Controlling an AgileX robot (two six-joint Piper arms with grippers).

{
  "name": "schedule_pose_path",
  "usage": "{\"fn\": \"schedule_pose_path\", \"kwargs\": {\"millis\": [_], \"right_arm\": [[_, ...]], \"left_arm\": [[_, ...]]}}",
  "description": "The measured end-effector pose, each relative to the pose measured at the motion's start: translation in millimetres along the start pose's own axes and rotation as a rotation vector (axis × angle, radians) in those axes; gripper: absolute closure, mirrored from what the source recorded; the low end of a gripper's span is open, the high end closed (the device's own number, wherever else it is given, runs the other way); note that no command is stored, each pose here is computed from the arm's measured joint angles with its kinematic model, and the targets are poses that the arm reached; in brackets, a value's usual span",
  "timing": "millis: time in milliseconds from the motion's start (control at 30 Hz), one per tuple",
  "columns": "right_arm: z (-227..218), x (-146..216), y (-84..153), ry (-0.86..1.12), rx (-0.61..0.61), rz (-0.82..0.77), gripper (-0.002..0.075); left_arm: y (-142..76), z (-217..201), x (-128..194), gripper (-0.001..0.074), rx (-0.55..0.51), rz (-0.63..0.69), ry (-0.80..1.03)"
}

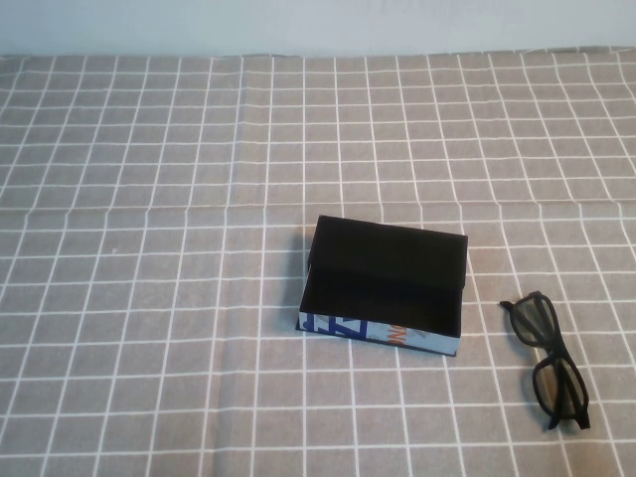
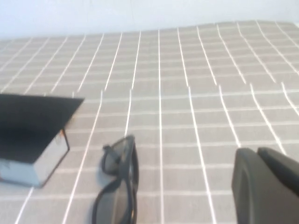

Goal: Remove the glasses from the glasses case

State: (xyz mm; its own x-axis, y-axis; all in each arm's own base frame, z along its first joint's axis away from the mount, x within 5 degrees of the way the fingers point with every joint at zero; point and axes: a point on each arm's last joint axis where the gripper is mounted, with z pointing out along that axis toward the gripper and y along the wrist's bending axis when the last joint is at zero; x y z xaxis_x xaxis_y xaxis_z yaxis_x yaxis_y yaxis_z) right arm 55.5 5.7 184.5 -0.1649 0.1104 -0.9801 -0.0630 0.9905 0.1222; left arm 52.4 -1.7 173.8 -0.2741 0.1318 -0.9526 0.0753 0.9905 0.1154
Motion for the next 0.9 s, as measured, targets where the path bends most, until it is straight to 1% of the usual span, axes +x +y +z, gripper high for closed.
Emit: {"fn": "schedule_pose_path", "kwargs": {"millis": [200, 433, 900], "right_arm": [[-0.1, 8.6, 0.7, 0.085, -0.013, 0.008, 0.0742], [-0.1, 8.9, 1.9, 0.088, -0.024, 0.046, 0.0742], [-0.1, 8.9, 2.0, 0.088, -0.025, 0.05, 0.0742]], "left_arm": [[0.0, 0.0, 0.0, 0.0739, 0.0, 0.0, 0.0], [0.0, 0.0, 0.0, 0.0739, 0.0, 0.0, 0.0], [0.0, 0.0, 0.0, 0.0739, 0.0, 0.0, 0.0]]}}
